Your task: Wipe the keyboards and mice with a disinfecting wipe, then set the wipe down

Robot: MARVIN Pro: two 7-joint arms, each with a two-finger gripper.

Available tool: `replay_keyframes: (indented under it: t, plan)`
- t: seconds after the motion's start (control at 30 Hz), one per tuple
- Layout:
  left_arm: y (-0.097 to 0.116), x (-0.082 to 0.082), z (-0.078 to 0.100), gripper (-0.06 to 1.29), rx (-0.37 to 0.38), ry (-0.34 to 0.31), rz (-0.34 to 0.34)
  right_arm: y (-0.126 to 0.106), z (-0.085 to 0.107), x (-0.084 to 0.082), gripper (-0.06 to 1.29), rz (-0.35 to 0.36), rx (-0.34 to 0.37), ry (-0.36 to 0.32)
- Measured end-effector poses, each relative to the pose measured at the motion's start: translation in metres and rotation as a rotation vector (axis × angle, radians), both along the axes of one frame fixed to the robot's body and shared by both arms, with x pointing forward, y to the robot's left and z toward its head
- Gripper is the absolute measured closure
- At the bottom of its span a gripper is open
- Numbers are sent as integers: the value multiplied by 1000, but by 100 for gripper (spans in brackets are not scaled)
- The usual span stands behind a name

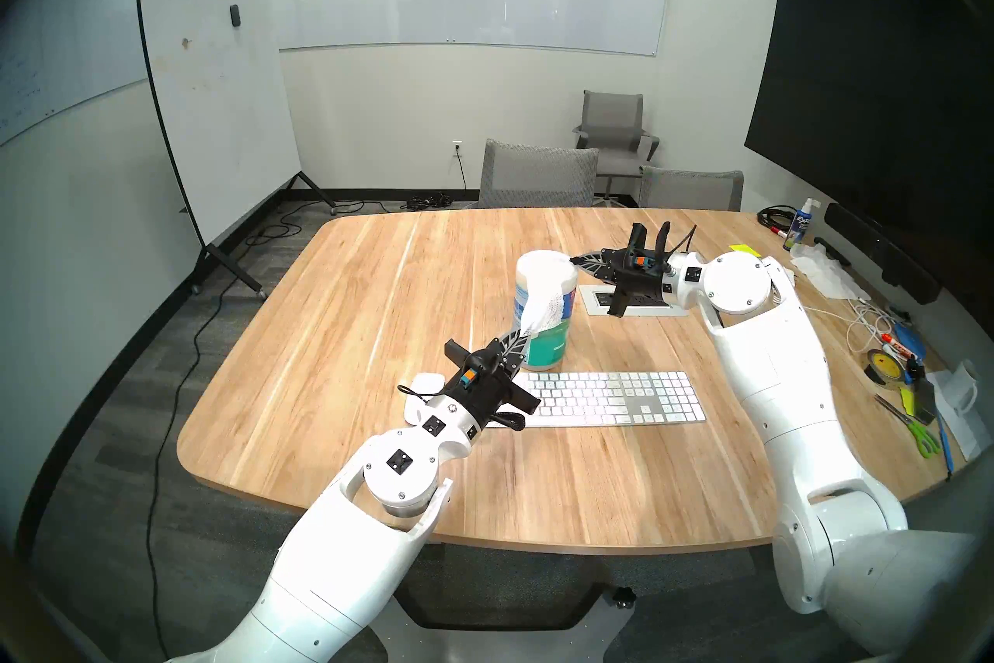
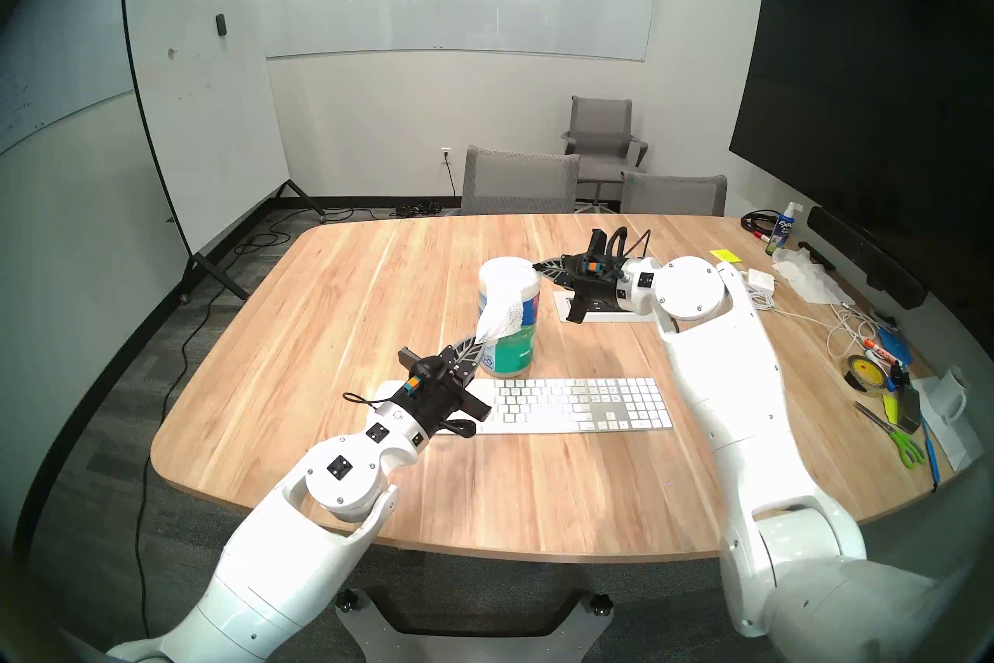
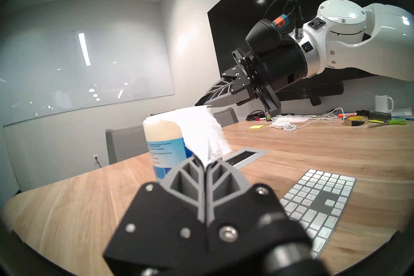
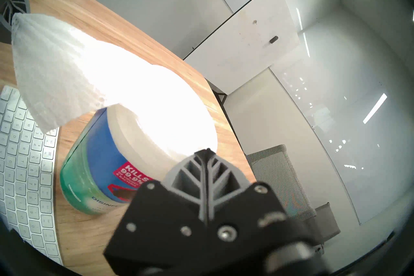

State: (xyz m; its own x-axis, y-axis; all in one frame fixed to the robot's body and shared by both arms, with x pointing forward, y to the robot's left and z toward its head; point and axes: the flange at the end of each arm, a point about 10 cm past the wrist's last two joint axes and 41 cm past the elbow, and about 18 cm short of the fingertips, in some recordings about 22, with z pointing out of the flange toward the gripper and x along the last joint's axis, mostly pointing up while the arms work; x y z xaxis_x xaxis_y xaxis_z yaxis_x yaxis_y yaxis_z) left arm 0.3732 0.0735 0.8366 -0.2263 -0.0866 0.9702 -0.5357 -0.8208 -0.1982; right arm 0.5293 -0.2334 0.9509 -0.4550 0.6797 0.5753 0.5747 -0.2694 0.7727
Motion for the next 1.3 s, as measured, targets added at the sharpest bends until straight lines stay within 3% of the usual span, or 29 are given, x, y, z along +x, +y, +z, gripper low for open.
replay_keyframes:
  t: [0.6,1.0,1.3]
  plan:
    - [17,2,4,125,-7,-18,-1,0,0,0,125,0,1,1]
    - [27,-3,2,125,-53,-27,16,0,-1,0,125,1,2,1]
    - [36,-4,14,125,-67,-51,26,0,-2,0,125,-1,2,4]
